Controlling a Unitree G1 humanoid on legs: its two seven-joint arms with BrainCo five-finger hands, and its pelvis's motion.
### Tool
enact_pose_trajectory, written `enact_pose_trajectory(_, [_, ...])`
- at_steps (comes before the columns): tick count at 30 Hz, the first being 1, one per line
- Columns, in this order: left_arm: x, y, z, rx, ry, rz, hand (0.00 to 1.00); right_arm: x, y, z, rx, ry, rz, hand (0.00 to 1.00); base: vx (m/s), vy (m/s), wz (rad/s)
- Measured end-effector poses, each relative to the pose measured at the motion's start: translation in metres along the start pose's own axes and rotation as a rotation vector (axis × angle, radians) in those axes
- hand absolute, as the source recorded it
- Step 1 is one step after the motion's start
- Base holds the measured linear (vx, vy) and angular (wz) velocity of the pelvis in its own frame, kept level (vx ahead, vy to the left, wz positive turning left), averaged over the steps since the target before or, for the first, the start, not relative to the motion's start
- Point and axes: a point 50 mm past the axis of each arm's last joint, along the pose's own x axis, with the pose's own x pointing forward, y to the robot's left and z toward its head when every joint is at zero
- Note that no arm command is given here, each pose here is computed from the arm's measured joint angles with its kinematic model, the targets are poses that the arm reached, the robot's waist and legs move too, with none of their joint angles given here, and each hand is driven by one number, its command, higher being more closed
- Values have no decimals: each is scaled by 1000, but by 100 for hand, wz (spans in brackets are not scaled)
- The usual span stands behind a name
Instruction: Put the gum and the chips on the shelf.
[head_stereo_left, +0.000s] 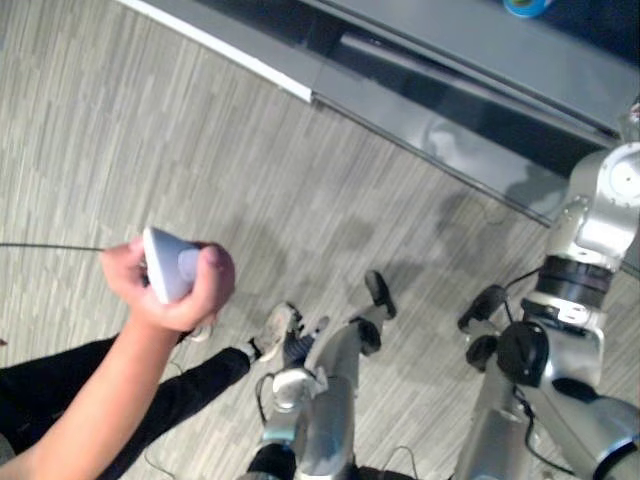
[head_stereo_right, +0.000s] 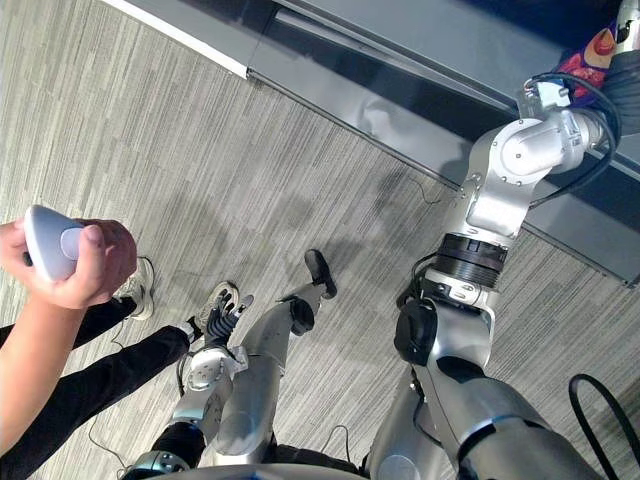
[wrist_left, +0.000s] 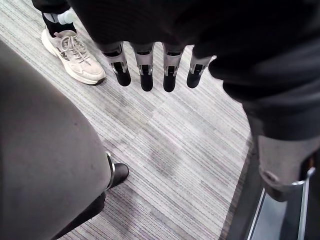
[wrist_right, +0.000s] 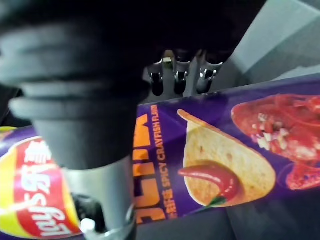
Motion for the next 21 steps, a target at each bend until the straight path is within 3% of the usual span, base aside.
enact_pose_trajectory(21, [2, 5, 8, -28, -30, 26, 0, -6, -7, -28, -68, 105, 71, 0, 34, -9, -1])
